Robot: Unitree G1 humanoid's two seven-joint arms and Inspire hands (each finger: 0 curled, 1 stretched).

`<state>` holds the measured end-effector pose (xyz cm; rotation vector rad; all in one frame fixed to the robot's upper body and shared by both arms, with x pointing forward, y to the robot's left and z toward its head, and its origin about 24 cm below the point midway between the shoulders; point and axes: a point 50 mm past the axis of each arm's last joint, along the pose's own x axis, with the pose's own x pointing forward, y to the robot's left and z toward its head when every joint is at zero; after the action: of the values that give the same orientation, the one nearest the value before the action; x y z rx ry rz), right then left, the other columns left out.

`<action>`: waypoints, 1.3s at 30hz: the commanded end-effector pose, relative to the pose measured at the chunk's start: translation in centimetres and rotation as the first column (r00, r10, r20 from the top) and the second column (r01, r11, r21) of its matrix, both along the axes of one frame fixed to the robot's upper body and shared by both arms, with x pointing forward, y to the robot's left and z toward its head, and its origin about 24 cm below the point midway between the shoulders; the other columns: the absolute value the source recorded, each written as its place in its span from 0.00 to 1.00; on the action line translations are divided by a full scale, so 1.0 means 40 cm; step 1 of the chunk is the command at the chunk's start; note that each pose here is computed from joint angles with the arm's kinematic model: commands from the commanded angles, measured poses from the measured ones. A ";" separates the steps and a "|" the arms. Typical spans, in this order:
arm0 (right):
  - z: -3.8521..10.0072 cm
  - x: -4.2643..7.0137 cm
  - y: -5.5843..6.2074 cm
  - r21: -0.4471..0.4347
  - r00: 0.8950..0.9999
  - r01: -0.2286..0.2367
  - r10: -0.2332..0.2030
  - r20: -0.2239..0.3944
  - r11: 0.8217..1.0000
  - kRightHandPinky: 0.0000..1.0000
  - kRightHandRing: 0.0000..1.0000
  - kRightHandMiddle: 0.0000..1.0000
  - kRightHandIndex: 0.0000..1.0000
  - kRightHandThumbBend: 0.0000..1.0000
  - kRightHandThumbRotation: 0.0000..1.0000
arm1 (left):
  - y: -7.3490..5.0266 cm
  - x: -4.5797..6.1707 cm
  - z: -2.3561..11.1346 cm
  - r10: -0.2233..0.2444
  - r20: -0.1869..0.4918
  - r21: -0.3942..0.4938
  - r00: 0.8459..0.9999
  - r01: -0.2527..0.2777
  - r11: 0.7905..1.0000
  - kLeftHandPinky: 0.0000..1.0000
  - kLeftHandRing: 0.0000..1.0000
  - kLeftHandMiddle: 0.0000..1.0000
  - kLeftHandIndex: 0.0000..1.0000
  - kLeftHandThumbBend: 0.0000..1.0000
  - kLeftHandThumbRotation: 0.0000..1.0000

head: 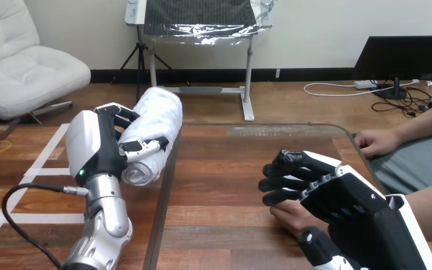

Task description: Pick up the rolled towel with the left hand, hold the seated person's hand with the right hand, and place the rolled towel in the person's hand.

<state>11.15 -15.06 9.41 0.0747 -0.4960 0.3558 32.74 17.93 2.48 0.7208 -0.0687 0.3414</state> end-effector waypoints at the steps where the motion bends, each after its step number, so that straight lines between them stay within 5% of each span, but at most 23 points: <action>1: 0.028 0.021 -0.005 -0.032 0.996 0.027 -0.024 0.089 0.999 0.60 0.68 0.73 0.74 0.55 0.45 | -0.009 0.023 0.107 -0.058 0.212 -0.031 0.976 0.066 0.997 0.30 0.35 0.42 0.44 0.68 0.00; 11: 0.032 0.038 -0.023 -0.140 0.983 0.140 -0.121 0.137 0.980 0.67 0.72 0.75 0.75 0.54 0.45 | -0.030 -0.013 0.127 -0.081 0.326 -0.138 0.942 0.132 0.982 0.31 0.36 0.42 0.44 0.68 0.00; 23: 0.049 0.075 -0.069 -0.327 0.963 0.244 -0.188 0.194 0.913 0.78 0.82 0.82 0.82 0.66 0.39 | -0.063 -0.074 0.155 -0.093 0.445 -0.262 0.891 0.228 0.938 0.28 0.34 0.40 0.42 0.68 0.00; 29: 0.059 0.096 -0.095 -0.406 0.949 0.301 -0.231 0.214 0.863 0.81 0.84 0.84 0.83 0.78 0.36 | -0.078 -0.113 0.172 -0.097 0.499 -0.310 0.861 0.281 0.908 0.27 0.32 0.38 0.41 0.66 0.00; 33: 0.067 0.112 -0.115 -0.479 0.935 0.347 -0.257 0.245 0.807 0.81 0.85 0.85 0.84 0.81 0.37 | -0.087 -0.144 0.183 -0.088 0.534 -0.366 0.841 0.324 0.872 0.27 0.32 0.38 0.41 0.64 0.00; 39: 0.075 0.136 -0.149 -0.558 0.930 0.368 -0.280 0.240 0.744 0.81 0.86 0.86 0.85 0.82 0.35 | -0.090 -0.183 0.198 -0.083 0.575 -0.389 0.814 0.361 0.848 0.27 0.32 0.38 0.41 0.63 0.00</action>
<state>13.60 -18.47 10.04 -0.4550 -0.4468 0.2489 26.78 15.57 2.44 0.3230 -0.1887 0.3032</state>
